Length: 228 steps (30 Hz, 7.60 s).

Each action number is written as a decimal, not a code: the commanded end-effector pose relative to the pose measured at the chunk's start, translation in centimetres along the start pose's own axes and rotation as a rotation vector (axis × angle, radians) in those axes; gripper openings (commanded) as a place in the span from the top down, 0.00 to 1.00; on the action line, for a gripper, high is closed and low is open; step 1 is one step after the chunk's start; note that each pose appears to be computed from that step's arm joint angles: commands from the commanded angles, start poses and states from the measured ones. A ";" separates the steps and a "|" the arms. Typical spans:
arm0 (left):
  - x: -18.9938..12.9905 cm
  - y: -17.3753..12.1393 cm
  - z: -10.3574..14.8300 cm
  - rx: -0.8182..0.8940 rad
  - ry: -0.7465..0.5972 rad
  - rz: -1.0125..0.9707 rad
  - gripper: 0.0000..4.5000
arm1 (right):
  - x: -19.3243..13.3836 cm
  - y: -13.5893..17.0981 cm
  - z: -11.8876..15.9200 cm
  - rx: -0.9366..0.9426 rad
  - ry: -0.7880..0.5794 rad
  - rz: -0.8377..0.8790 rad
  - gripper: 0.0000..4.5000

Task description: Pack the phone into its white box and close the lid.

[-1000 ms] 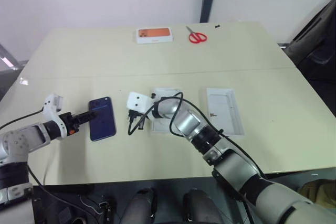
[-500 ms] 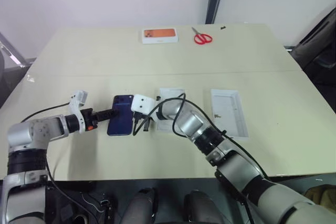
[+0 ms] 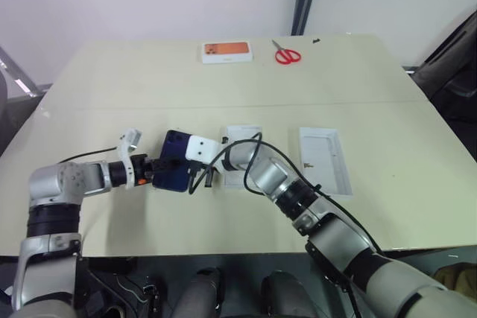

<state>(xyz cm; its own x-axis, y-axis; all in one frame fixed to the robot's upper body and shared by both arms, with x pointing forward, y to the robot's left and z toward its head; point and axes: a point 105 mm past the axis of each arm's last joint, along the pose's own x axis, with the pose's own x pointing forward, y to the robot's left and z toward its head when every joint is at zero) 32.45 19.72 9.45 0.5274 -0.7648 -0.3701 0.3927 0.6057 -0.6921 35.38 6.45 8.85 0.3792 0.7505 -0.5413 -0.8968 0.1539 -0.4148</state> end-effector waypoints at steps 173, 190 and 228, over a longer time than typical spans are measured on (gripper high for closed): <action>1.5 -2.1 2.3 0.259 -0.240 0.141 1.00 | -12.2 -3.7 -5.4 0.064 -0.195 -0.200 0.99; 7.5 -5.2 -1.2 0.249 -0.084 -0.029 1.00 | -11.7 -3.4 -7.5 -0.018 -0.090 -0.214 0.99; 15.0 -9.8 -2.8 0.282 -0.025 -0.225 1.00 | -19.1 -3.6 -13.3 0.048 0.091 -0.303 0.99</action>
<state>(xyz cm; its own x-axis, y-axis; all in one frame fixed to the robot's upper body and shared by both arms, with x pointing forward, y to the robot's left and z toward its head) 34.72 2.28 8.13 0.4341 -0.8659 -0.2484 0.6698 0.4946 -0.5538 34.50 -17.89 9.77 0.6532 0.5702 -0.4982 -0.7527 0.4179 -0.5087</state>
